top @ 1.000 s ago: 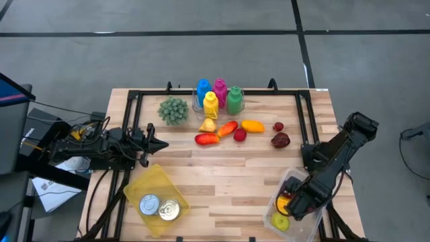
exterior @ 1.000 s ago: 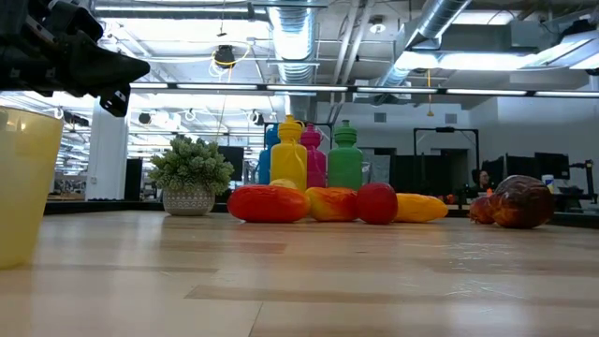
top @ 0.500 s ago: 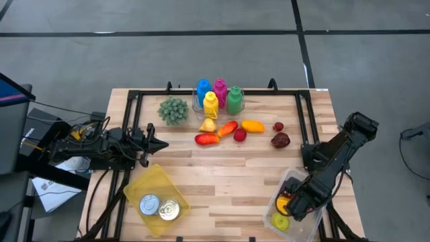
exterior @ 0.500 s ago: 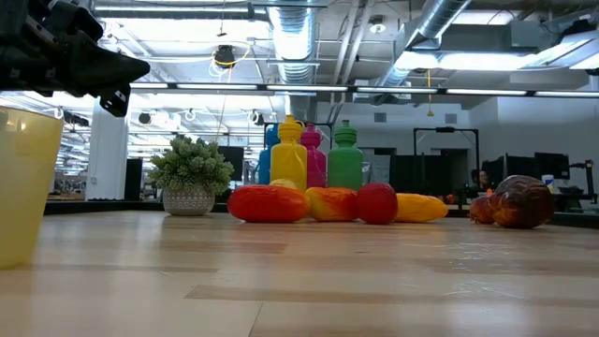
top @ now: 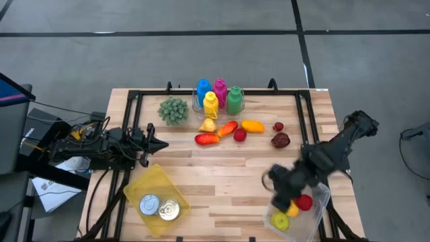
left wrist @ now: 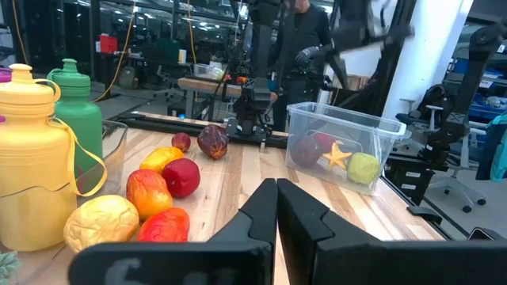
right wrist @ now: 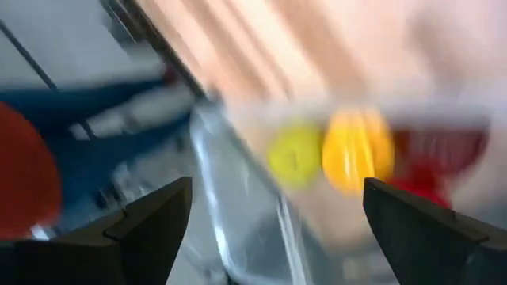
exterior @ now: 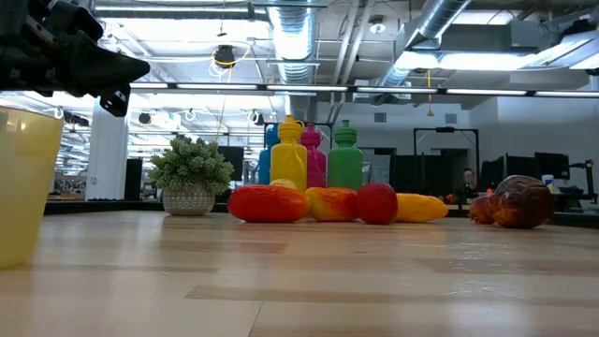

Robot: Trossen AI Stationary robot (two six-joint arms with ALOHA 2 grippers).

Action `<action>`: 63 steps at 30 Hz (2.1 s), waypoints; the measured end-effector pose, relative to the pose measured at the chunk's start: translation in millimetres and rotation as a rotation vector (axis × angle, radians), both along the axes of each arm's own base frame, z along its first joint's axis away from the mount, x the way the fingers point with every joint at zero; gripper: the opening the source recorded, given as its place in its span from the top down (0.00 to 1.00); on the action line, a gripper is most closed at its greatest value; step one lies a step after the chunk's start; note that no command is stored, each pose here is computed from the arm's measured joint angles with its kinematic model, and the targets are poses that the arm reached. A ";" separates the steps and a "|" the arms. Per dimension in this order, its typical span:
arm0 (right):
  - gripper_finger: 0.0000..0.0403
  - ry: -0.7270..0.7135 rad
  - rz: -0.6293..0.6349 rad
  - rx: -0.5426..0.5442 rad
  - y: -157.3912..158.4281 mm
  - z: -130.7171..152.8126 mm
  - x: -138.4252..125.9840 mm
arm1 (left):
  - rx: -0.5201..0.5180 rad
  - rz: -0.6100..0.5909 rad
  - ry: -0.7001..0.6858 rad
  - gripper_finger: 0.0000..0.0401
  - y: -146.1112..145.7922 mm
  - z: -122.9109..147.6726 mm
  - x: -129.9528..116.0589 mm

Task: Pick & Place Food Item
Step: Put the red tomato into the white bin

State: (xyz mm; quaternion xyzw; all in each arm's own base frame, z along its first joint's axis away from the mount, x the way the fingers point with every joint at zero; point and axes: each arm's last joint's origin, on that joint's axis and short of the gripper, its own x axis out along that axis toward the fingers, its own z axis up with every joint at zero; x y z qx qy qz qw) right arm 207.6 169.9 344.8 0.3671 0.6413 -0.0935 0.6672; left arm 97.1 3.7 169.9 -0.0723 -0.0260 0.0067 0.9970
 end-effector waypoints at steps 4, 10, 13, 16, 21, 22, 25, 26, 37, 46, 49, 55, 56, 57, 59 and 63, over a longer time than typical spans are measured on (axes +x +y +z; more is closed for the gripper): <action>0.11 -0.190 -0.084 -0.147 -34.6 30.1 19.2 | 0.000 0.000 0.000 1.00 0.0 0.0 0.0; 0.11 -0.189 -0.314 -0.341 -95.3 32.7 41.5 | 0.000 0.000 0.000 1.00 0.0 0.0 0.0; 0.11 -0.084 -0.394 -0.383 -119.2 24.8 46.9 | 0.000 0.000 0.000 1.00 0.0 0.0 0.0; 0.11 -0.049 -0.427 -0.404 -137.2 20.0 54.1 | 0.000 0.000 0.000 1.00 0.0 0.0 0.0; 0.11 -0.055 -0.446 -0.437 -162.0 10.6 72.5 | 0.000 0.000 0.000 1.00 0.0 0.0 0.0; 0.11 -0.054 -0.450 -0.440 -166.2 7.3 77.6 | 0.000 0.000 0.000 1.00 0.0 0.0 0.0; 0.11 -0.050 -0.465 -0.449 -180.3 -8.4 98.8 | 0.000 0.000 0.000 1.00 0.0 0.0 0.0; 0.11 -0.037 -0.472 -0.454 -185.9 -15.8 106.2 | 0.000 0.000 0.000 1.00 0.0 0.0 0.0; 0.11 0.259 -0.521 -0.440 -247.7 -111.9 154.7 | 0.000 0.000 0.000 1.00 0.0 0.0 0.0; 0.11 0.236 -0.595 -0.374 -269.6 -130.2 164.7 | 0.000 0.000 0.000 1.00 0.0 0.0 0.0; 0.11 0.245 -0.619 -0.370 -271.2 -130.7 164.0 | 0.000 0.000 0.000 1.00 0.0 0.0 0.0; 0.11 0.251 -0.636 -0.390 -265.7 -131.1 164.9 | 0.000 0.000 0.000 1.00 0.0 0.0 0.0; 0.11 0.251 -0.638 -0.392 -265.5 -131.1 165.0 | 0.000 0.000 -0.001 1.00 0.0 0.1 0.0; 0.11 0.251 -0.639 -0.393 -265.7 -131.1 164.9 | 0.000 0.000 -0.001 1.00 0.0 0.0 0.0; 0.12 0.260 -0.643 -0.402 -267.7 -131.1 163.6 | 0.000 0.000 0.000 1.00 0.0 0.0 0.0; 0.14 0.291 -0.649 -0.414 -268.0 -143.3 158.4 | 0.000 0.000 0.000 1.00 0.0 0.0 0.0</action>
